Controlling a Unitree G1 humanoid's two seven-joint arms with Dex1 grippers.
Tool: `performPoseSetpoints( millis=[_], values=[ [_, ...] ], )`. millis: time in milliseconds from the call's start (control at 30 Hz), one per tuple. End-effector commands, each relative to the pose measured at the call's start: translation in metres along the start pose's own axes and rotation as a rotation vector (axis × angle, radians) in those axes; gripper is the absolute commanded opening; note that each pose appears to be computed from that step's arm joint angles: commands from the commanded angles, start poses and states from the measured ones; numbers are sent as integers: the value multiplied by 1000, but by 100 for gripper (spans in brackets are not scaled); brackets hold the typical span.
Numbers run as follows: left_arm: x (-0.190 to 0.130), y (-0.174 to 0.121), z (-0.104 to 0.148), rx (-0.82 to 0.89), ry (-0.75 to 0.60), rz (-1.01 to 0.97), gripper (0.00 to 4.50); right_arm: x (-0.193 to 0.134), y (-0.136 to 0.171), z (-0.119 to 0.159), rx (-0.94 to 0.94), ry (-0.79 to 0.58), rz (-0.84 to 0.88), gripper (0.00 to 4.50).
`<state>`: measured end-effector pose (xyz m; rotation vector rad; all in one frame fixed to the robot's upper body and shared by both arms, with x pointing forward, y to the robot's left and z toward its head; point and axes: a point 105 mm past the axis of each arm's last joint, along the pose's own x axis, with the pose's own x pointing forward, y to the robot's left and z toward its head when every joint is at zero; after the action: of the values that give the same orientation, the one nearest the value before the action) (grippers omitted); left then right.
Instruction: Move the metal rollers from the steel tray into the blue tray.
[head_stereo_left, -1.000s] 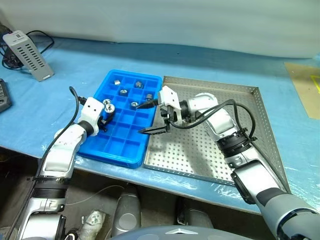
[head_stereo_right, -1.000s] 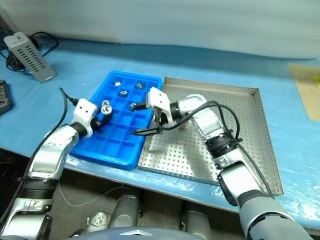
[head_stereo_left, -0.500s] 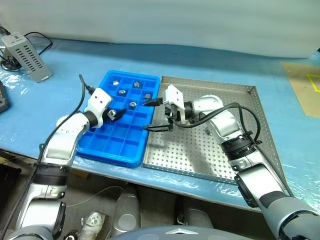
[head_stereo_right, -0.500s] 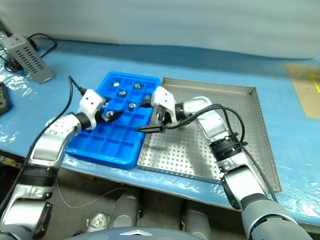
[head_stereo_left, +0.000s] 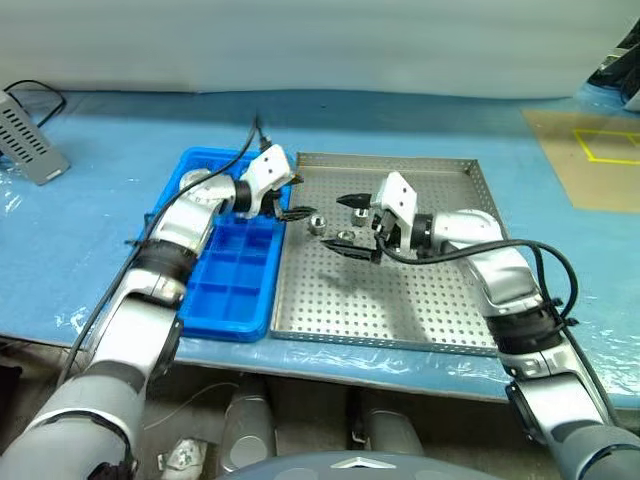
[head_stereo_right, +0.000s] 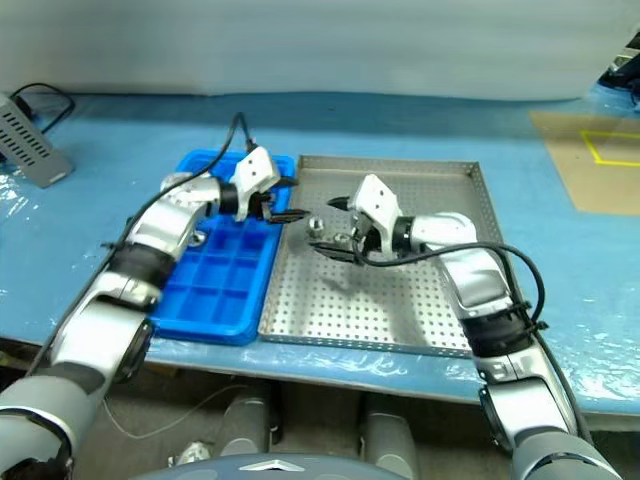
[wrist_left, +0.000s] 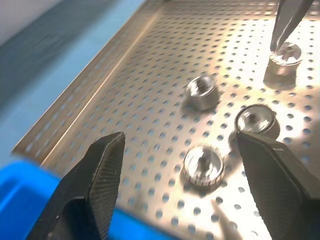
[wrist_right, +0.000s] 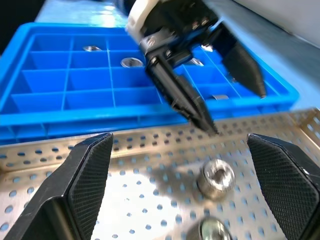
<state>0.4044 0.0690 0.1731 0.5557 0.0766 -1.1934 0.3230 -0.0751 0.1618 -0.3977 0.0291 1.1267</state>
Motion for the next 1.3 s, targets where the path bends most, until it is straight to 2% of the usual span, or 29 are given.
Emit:
performPoseSetpoints(
  millis=[33,200,333,500,933,1133,1300],
  values=[
    [-1,0,6,50,44,-130,374,-12,-1,17,-12,-45,-66,450],
    [-2,1,-9,157,239,-233,374,-23,-1,12,8,-25,-139,450],
    [2,7,-18,268,373,-211,374,-26,3,9,23,-16,-169,450],
    [14,6,-25,317,404,-168,374,-29,7,5,36,-9,-202,450],
    [28,-7,-52,276,447,-135,374,-32,9,-4,27,28,-227,450],
    [37,-12,-57,230,435,-110,374,-33,7,-5,17,37,-238,450],
    [34,-18,-71,214,484,-130,374,-32,9,-6,18,41,-241,450]
  ],
)
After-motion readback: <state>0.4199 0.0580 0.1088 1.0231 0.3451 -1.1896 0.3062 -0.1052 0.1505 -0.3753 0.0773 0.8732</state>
